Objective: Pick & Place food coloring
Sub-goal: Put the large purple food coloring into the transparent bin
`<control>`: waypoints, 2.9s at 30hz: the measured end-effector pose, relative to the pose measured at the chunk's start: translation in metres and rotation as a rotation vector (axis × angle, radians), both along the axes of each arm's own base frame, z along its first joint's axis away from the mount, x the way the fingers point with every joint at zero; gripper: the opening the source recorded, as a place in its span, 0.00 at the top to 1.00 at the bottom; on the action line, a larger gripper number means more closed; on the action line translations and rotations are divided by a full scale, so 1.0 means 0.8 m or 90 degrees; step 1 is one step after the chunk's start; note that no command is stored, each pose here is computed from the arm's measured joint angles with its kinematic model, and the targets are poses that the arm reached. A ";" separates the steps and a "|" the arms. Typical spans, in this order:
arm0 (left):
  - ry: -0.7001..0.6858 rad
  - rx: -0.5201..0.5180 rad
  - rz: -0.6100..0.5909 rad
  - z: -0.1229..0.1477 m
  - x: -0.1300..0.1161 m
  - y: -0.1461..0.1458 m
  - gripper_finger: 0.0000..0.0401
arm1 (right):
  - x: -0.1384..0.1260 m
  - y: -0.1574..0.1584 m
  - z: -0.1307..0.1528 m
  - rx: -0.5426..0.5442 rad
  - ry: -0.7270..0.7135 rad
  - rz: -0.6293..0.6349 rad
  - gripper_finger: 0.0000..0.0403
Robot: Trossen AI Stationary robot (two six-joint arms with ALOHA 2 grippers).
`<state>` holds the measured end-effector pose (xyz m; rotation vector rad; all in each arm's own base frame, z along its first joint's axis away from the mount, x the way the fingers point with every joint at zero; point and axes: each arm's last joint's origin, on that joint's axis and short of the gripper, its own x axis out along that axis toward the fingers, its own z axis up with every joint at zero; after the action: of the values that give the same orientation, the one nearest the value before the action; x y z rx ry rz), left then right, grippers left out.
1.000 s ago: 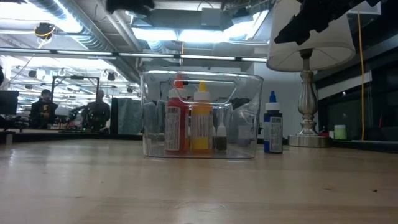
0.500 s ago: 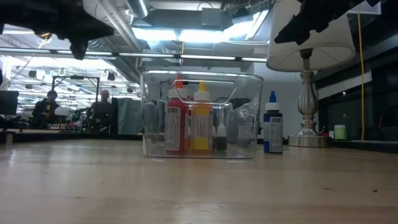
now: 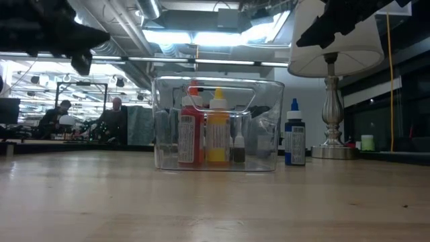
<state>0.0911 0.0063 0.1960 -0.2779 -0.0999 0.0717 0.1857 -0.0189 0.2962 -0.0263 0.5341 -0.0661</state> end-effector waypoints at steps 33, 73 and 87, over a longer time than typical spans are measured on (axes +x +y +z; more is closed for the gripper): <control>0.061 0.113 0.042 -0.036 0.007 0.009 0.98 | 0.000 0.000 0.000 0.000 0.000 0.000 0.66; 0.061 0.098 0.042 -0.037 0.007 0.009 0.98 | 0.040 -0.006 0.042 0.093 -0.152 -0.058 0.65; 0.061 0.098 0.042 -0.037 0.007 0.009 0.98 | 0.159 -0.087 0.077 0.048 0.260 -0.203 0.33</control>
<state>0.0968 0.0134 0.1668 -0.1168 -0.0192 0.1419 0.3129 -0.0886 0.3577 0.1219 0.9458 -0.3580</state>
